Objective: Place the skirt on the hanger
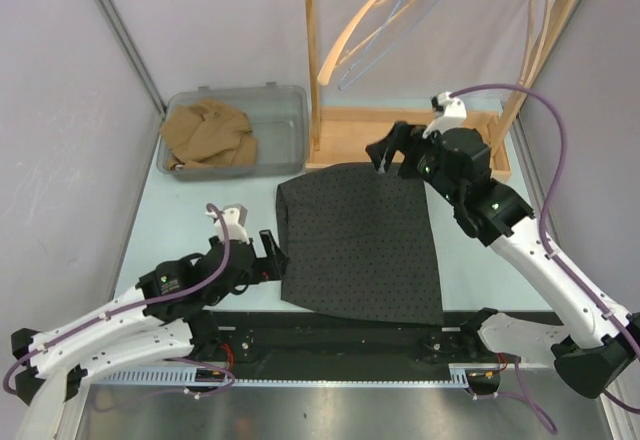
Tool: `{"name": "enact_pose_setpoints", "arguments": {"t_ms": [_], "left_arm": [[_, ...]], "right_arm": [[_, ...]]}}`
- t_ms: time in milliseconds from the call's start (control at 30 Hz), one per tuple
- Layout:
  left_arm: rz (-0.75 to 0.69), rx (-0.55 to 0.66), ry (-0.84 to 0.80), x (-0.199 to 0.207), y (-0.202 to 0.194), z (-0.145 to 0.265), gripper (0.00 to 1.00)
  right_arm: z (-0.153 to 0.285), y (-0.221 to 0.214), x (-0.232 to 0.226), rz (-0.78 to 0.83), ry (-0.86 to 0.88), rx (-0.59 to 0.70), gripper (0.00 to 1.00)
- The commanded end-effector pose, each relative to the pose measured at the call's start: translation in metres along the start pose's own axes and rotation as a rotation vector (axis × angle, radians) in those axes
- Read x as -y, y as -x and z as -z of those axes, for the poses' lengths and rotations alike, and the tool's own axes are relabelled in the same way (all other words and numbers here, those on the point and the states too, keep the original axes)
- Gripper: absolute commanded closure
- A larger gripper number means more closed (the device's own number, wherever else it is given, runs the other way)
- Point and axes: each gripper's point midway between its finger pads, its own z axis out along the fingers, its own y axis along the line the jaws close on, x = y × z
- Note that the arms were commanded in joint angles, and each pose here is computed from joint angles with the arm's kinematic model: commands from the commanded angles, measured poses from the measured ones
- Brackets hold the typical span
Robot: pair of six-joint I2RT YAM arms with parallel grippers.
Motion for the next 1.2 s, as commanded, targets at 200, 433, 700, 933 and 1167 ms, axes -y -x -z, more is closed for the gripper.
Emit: {"name": "enact_pose_setpoints", "arguments": {"t_ms": [200, 433, 700, 933, 1167], "left_arm": [[-0.159, 0.073, -0.129, 0.039, 0.059, -0.013, 0.0], [-0.173, 0.095, -0.18, 0.053, 0.092, -0.035, 0.01], [-0.178, 0.068, -0.204, 0.051, 0.095, -0.063, 0.0], [-0.213, 0.047, -0.25, 0.057, 0.093, -0.071, 0.0], [-0.225, 0.036, -0.259, 0.057, 0.092, -0.076, 0.0]], "right_arm": [[-0.059, 0.143, -0.028, 0.011, -0.062, 0.355, 0.21], [-0.083, 0.211, -0.024, 0.058, -0.162, 0.418, 0.22], [0.006, 0.281, 0.019, 0.068, -0.221, 0.55, 0.18], [0.06, 0.295, 0.112, 0.063, -0.434, 0.514, 0.04], [0.087, 0.289, 0.167, 0.041, -0.556, 0.496, 0.04]]}}
